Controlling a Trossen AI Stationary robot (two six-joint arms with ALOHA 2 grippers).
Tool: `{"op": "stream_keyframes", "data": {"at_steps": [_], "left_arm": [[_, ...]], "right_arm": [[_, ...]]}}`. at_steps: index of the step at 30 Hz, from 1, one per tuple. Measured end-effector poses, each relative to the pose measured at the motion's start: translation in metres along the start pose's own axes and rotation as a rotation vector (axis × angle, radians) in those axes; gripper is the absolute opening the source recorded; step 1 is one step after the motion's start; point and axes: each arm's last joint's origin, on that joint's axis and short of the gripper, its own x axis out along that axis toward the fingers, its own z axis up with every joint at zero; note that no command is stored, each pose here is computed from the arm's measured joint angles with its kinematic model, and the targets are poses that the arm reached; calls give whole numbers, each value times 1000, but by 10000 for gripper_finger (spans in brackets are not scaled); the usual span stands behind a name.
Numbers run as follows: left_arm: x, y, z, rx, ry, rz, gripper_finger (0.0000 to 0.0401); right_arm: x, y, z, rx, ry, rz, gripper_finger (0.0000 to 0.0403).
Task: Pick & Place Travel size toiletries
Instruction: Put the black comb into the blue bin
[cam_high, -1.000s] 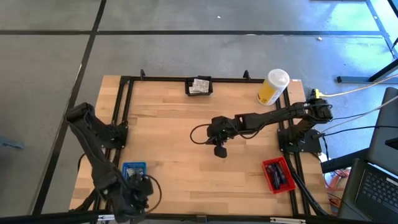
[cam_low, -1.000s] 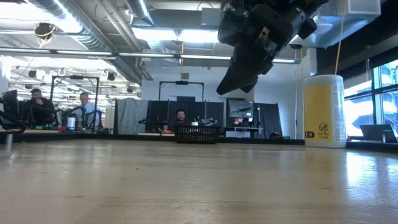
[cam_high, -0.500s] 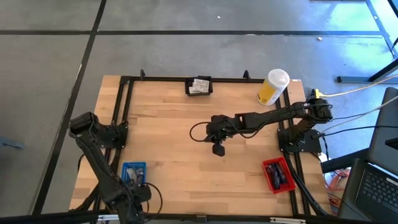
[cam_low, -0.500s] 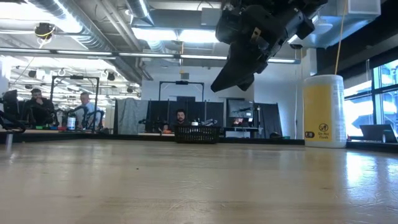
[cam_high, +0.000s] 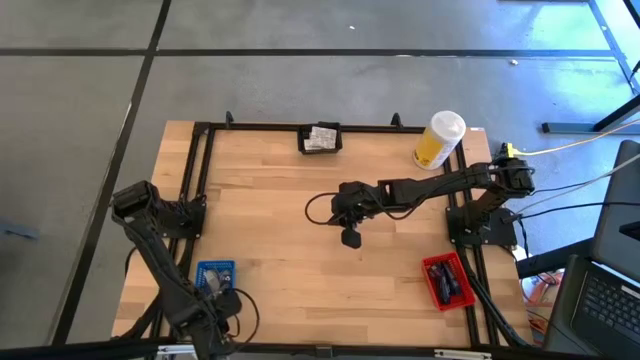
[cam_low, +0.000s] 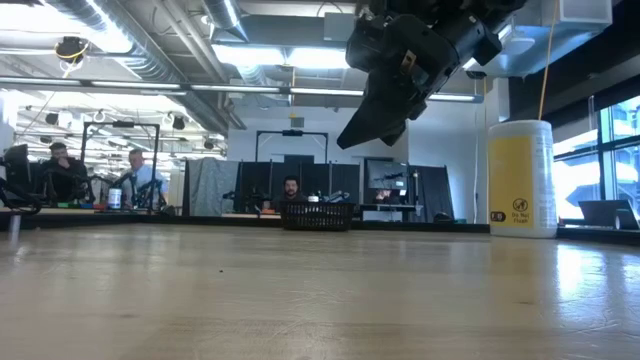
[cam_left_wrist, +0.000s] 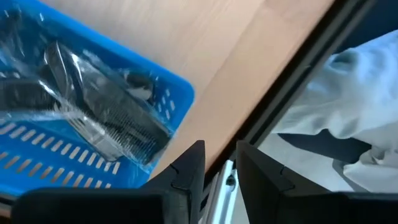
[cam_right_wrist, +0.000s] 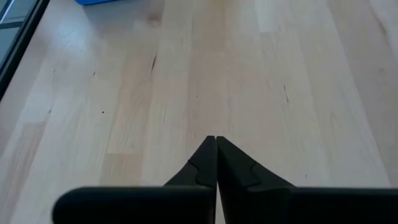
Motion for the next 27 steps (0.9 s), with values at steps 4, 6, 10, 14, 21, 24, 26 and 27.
{"op": "stream_keyframes", "data": {"at_steps": [4, 6, 10, 14, 21, 24, 26, 27], "left_arm": [[13, 8, -2, -29, 56, 25, 86], [17, 12, -3, -46, 80, 46, 86], [19, 15, -3, -44, 90, 59, 86], [19, 15, -3, -33, 93, 57, 86], [19, 13, -3, -12, 103, 34, 86], [15, 13, -3, -16, 111, 24, 86], [11, 14, -3, -25, 113, 18, 86], [10, 15, -3, -28, 107, 16, 86]], "right_arm": [[0, 0, 0, 0, 0, 1, 7], [0, 0, 0, 0, 0, 0, 6], [0, 0, 0, 0, 0, 0, 3], [0, 0, 0, 1, 0, 0, 7], [0, 0, 0, 1, 1, 6, 3], [0, 0, 0, 3, 1, 7, 7], [0, 0, 0, 2, 1, 8, 6], [0, 0, 0, 3, 1, 8, 5]]}}
